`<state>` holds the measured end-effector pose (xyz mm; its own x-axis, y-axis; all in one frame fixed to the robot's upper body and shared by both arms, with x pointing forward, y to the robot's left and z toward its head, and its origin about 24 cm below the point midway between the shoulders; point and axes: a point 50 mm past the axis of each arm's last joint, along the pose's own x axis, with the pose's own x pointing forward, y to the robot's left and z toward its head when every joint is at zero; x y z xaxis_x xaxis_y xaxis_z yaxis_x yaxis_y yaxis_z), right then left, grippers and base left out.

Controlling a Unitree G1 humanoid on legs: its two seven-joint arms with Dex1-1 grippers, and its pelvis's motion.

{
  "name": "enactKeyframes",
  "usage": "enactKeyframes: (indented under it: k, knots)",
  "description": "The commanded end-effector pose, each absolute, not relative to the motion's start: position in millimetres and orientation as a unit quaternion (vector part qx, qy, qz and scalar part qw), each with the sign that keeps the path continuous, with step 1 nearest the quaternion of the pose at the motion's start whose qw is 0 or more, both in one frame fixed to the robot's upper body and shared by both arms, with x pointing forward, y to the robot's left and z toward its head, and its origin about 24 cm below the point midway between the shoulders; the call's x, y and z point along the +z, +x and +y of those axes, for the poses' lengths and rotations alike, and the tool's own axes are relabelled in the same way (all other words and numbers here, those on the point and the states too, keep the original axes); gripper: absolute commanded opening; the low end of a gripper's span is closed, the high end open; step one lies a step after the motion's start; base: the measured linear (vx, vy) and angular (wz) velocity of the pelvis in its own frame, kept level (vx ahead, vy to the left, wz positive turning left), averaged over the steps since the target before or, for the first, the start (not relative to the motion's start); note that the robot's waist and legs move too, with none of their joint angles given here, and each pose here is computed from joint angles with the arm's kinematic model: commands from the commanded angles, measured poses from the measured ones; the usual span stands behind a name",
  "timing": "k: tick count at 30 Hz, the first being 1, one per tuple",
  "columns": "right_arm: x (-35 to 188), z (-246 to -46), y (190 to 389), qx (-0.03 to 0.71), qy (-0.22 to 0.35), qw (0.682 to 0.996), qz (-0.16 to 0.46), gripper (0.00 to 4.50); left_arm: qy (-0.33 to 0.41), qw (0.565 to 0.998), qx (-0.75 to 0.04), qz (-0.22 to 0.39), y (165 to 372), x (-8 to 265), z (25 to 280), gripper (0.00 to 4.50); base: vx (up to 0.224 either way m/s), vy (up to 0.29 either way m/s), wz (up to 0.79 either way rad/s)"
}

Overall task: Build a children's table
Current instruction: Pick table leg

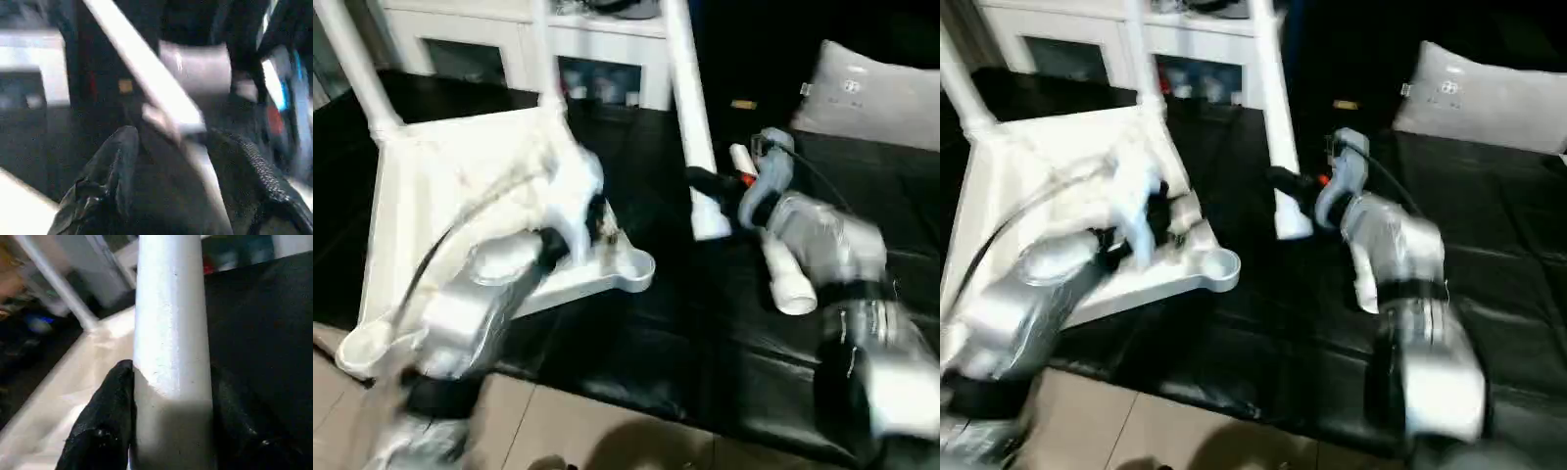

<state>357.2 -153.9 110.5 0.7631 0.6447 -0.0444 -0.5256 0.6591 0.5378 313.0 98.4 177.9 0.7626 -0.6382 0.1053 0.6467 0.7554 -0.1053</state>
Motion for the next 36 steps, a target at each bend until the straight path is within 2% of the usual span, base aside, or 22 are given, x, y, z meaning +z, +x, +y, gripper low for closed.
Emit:
enactKeyframes:
  k: [1, 5, 6, 9, 10, 11, 14, 20, 23, 26, 32, 34, 36]
  knots:
    - [131, -156.2, 346.9, 0.363, 0.294, 0.882, 0.067, 1.86, -0.110, 0.933, -0.341, -0.042, 316, 184, 98, 2.61, 0.000, 0.000, 0.00]
    - [132, -150.8, 327.5, 0.389, 0.305, 0.869, 0.043, 1.85, -0.142, 0.916, -0.372, -0.049, 316, 192, 88, 2.61, 0.000, 0.000, 0.00]
    - [136, -147.8, 322.5, 0.401, 0.317, 0.859, 0.022, 1.85, -0.153, 0.910, -0.384, -0.043, 315, 192, 85, 2.61, 0.000, 0.000, 0.00]
    - [139, -144.2, 317.4, 0.412, 0.328, 0.850, -0.003, 1.85, -0.162, 0.901, -0.402, -0.034, 314, 193, 82, 2.61, 0.000, 0.000, 0.00]
    - [139, -139.7, 311.5, 0.436, 0.335, 0.835, -0.007, 1.85, -0.174, 0.890, -0.421, -0.029, 313, 194, 77, 2.78, 0.000, 0.000, 0.00]
    - [139, -139.7, 311.5, 0.436, 0.335, 0.835, -0.007, 1.85, -0.174, 0.890, -0.421, -0.029, 313, 194, 77, 2.88, 0.000, 0.000, 0.00]
    - [139, -136.6, 301.1, 0.471, 0.342, 0.813, -0.009, 1.85, -0.210, 0.864, -0.455, -0.042, 308, 203, 71, 2.99, 0.000, 0.000, 0.00]
    - [141, -133.3, 290.6, 0.497, 0.344, 0.797, -0.015, 1.85, -0.239, 0.826, -0.509, -0.052, 297, 212, 66, 3.47, 0.000, 0.000, 0.00]
    - [143, -129.2, 280.2, 0.536, 0.344, 0.771, -0.010, 1.85, -0.229, 0.825, -0.515, -0.032, 298, 208, 65, 3.77, 0.000, 0.000, 0.00]
    - [141, -128.1, 272.2, 0.563, 0.340, 0.753, 0.001, 1.85, -0.235, 0.824, -0.516, -0.019, 302, 202, 66, 3.83, 0.000, 0.000, 0.00]
    - [136, -129.3, 269.1, 0.565, 0.335, 0.754, 0.007, 1.85, -0.228, 0.827, -0.514, -0.003, 307, 196, 72, 3.83, 0.000, 0.000, 0.00]
    - [135, -130.8, 269.7, 0.555, 0.326, 0.765, 0.007, 1.85, -0.231, 0.817, -0.527, -0.011, 305, 198, 74, 3.46, 0.000, 0.000, 0.00]
    - [134, -132.3, 270.8, 0.547, 0.318, 0.774, 0.007, 1.85, -0.238, 0.808, -0.539, -0.022, 303, 200, 75, 3.46, 0.000, 0.000, 0.00]
